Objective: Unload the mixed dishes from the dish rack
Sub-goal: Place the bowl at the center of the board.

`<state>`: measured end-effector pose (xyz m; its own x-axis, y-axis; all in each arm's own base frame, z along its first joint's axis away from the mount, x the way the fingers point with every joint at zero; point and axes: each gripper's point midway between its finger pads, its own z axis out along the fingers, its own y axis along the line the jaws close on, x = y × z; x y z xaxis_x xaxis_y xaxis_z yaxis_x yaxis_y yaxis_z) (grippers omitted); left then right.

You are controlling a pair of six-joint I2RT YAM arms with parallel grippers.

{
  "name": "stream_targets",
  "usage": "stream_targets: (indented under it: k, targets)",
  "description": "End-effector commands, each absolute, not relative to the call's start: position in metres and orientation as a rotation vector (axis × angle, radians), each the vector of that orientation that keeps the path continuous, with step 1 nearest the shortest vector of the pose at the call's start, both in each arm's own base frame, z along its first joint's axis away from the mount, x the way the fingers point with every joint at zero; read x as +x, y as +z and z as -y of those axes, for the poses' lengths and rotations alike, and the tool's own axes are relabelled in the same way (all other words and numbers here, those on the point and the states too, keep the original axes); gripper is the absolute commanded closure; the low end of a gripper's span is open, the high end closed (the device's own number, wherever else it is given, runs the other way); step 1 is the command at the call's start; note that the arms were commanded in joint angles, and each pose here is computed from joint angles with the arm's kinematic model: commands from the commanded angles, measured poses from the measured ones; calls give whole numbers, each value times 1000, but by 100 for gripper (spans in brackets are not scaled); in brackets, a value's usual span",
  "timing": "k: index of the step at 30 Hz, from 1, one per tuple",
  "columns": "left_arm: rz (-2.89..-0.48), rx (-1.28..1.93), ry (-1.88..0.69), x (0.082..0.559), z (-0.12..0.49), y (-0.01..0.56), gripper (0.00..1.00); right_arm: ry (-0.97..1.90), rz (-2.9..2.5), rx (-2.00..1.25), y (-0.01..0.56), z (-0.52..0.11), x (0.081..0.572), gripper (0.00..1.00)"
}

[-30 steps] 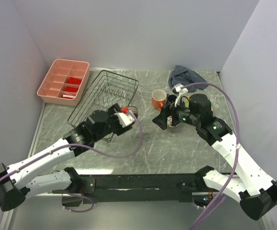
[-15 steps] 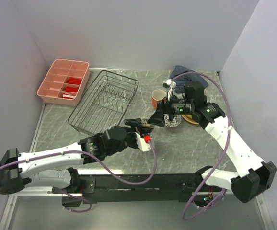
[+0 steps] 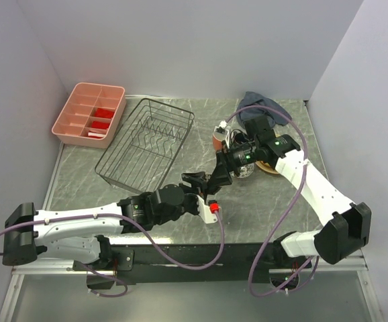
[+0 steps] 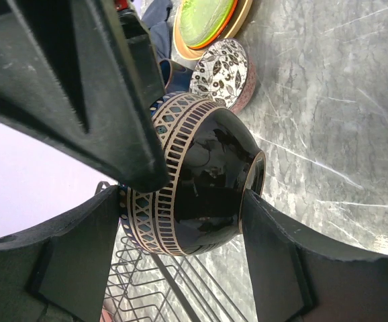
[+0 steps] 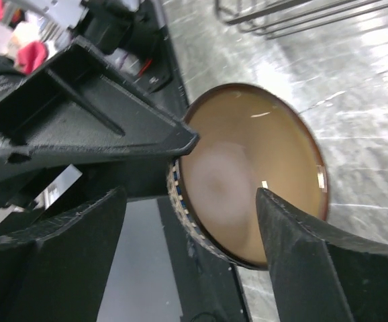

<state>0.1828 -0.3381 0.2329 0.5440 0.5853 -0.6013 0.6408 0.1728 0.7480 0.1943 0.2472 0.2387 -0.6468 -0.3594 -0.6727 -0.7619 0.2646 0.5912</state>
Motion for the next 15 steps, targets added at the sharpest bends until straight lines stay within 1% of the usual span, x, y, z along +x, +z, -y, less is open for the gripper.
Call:
stream_targets:
  k: [1,5,6,8,9,11,12,14,15]
  targets:
    - [-1037,1371,-60,185,347,271,68,1437,-2068,-1090,255,-249,182,18]
    - [-1028,1364,-57,185,349,275,67,1462,-2089,-1108,249,-251,178,26]
    - [-1031,1365,-56,185,349,274,67,1471,-2085,-1118,250,-252,176,32]
    - [-1031,1364,-56,185,350,274,67,1477,-2087,-1122,248,-253,175,37]
    - [-1031,1360,-56,185,350,274,67,1479,-2092,-1126,247,-253,174,43]
    - [-1030,1352,-60,184,350,275,67,1494,-2098,-1136,245,-254,171,50]
    - [-1033,1350,-64,184,350,275,67,1499,-2097,-1143,245,-254,170,56]
    - [-1042,1348,-57,185,349,273,67,1508,-2100,-1151,244,-255,168,62]
    - [-1041,1350,-55,185,349,272,67,1510,-2107,-1155,242,-256,168,71]
